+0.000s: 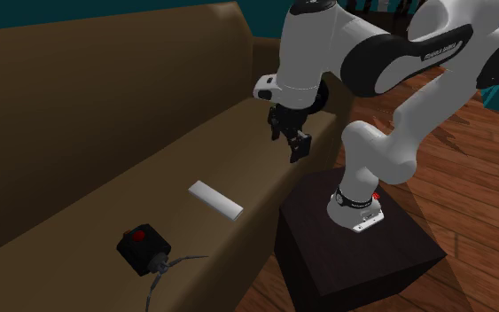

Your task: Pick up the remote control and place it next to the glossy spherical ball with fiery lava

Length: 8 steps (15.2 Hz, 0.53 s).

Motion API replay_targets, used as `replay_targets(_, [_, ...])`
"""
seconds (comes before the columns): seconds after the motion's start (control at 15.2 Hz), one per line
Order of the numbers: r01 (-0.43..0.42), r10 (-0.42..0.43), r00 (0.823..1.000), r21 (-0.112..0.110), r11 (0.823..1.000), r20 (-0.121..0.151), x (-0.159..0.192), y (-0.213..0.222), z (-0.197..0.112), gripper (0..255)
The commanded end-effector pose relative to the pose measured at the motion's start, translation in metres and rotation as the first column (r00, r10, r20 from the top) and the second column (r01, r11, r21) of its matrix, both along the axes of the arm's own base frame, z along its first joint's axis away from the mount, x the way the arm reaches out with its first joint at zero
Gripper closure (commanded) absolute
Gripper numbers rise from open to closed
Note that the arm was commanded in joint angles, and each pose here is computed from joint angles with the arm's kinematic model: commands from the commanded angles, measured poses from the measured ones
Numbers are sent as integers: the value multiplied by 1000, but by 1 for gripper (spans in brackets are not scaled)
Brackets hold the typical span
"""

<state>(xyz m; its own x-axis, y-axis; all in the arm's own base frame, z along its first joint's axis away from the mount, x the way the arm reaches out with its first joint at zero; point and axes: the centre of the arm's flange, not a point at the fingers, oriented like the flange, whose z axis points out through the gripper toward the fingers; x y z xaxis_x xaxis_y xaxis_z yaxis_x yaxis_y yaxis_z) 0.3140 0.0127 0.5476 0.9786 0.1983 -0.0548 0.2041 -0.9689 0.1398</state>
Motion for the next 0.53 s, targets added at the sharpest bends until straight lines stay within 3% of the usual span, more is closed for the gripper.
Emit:
replay_targets(0.0, [0,0,1000,0,1000,0,0,0,0,0])
replay_targets(0.2, [125,-125,992,11,992,13,31,0,-25,0])
replay_targets(0.46, [288,-289,957,28,957,29,71,-5,-59,0])
